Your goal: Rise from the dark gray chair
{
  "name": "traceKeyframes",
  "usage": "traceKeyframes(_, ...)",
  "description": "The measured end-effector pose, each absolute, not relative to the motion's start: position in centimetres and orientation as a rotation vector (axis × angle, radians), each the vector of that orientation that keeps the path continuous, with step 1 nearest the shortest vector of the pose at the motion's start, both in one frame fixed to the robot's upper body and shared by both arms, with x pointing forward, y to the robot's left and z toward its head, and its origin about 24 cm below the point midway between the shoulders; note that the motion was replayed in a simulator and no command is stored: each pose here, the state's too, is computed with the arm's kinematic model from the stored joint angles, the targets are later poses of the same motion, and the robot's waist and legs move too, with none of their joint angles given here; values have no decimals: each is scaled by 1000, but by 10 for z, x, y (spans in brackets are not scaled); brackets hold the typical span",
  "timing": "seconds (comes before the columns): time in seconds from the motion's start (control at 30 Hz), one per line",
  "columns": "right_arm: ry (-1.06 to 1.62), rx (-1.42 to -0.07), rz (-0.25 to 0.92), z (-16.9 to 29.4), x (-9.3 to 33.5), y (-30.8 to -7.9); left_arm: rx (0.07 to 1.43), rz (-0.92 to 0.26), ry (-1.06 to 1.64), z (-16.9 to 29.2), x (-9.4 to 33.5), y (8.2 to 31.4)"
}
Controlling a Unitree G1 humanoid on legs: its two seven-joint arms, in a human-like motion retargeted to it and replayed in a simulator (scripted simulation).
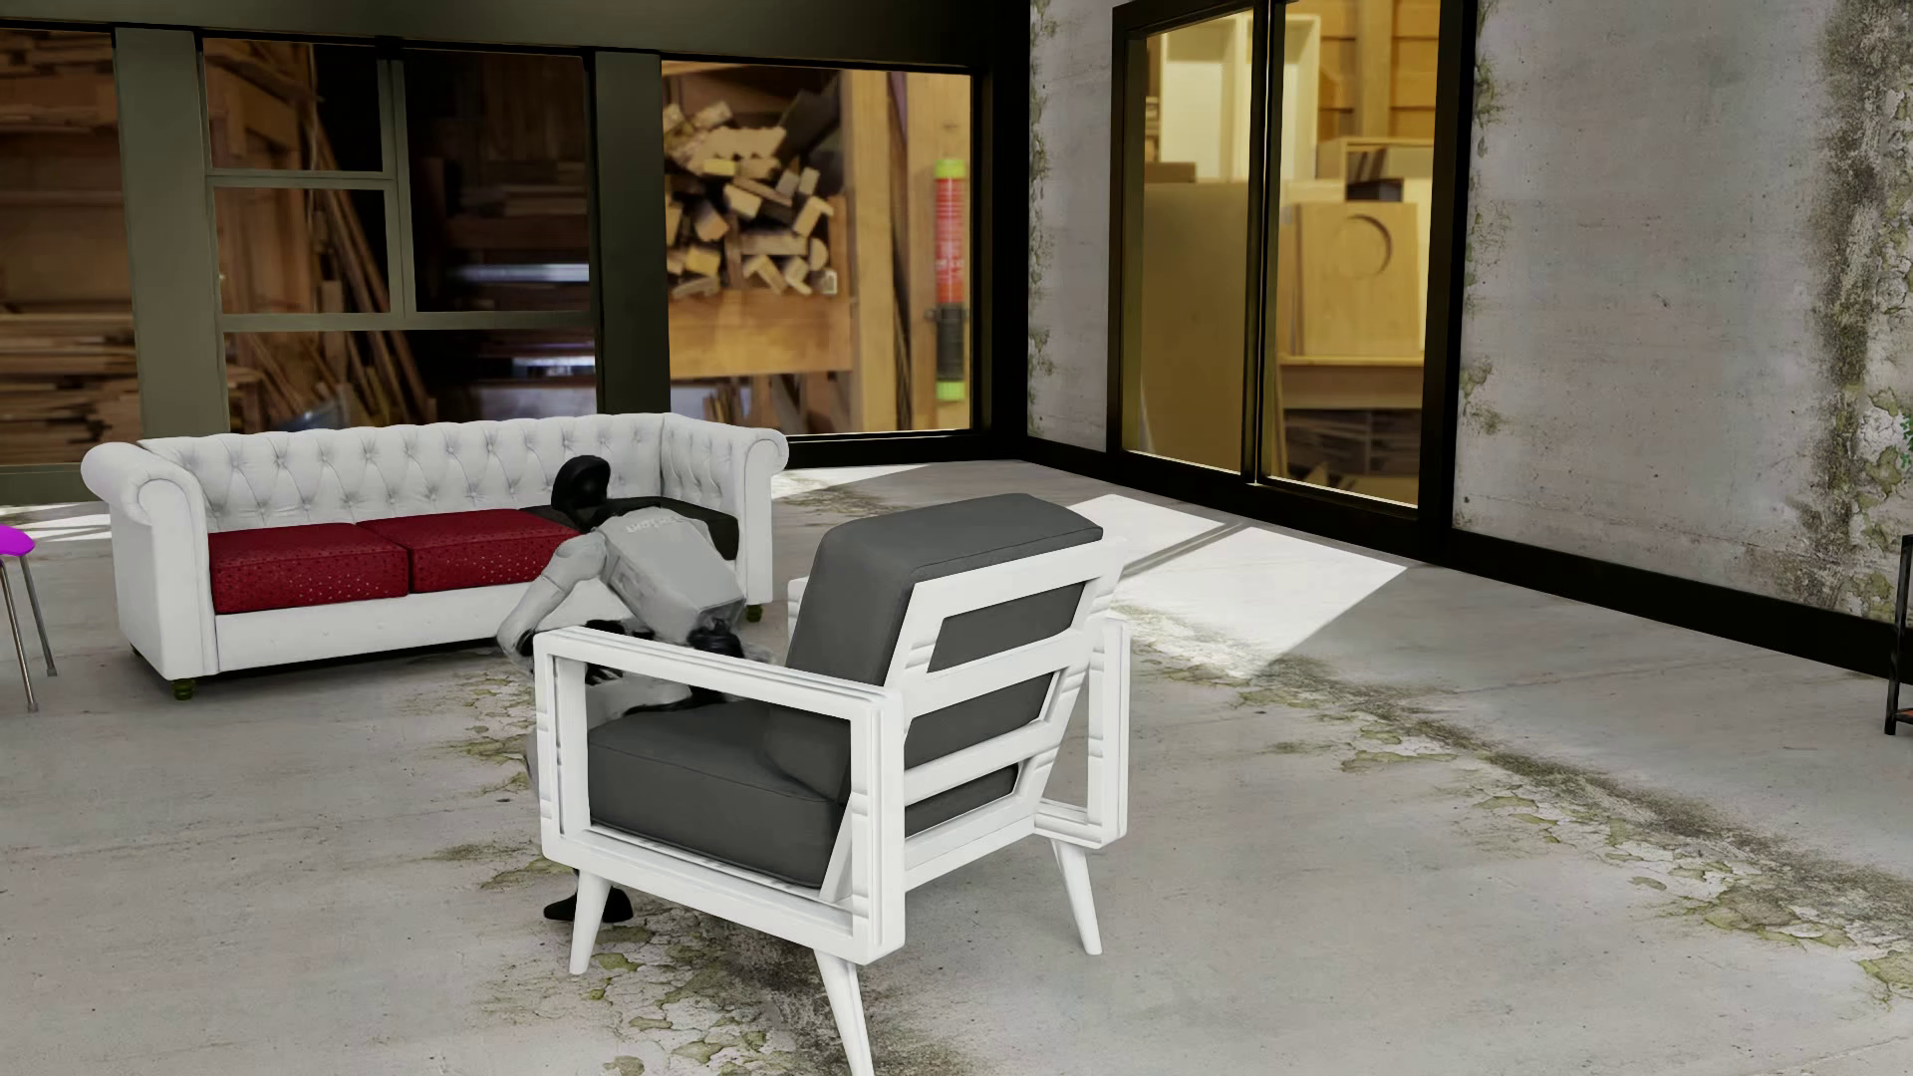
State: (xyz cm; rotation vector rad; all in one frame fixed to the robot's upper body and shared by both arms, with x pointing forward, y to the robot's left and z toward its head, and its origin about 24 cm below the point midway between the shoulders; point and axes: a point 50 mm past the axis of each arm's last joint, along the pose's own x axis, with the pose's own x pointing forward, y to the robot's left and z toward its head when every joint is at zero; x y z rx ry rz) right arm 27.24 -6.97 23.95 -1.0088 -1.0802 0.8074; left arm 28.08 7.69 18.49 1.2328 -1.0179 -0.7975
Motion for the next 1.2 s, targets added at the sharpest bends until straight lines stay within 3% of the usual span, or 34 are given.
traceKeyframes(0.1,-853,-1100,778,200,308,-75,1295,-799,-819,151,307,78)
traceKeyframes(0.23,-362,-1171,831,96,339,-83,1312,-899,-364,69,328,82)
traceKeyframes(0.3,-61,-1110,829,36,335,-96,1216,-919,-104,26,323,89)
traceKeyframes(0.37,240,-982,726,-18,317,-117,1079,-796,176,-18,311,108)
traceKeyframes(0.53,740,-679,571,-108,222,-178,799,-709,582,-88,234,170)
traceKeyframes(0.63,891,-589,465,-131,173,-207,716,-614,708,-106,194,206)
traceKeyframes(0.7,995,-497,342,-142,140,-226,659,-448,829,-119,165,234)
traceKeyframes(0.77,1096,-457,271,-152,113,-232,622,-291,986,-135,134,253)
traceKeyframes(0.83,1158,-437,247,-157,98,-233,602,-222,1087,-142,115,261)
traceKeyframes(1.0,1134,-398,282,-158,99,-222,613,-322,1073,-141,113,258)
traceKeyframes(1.2,1071,-388,299,-155,113,-213,592,-416,935,-138,141,221)
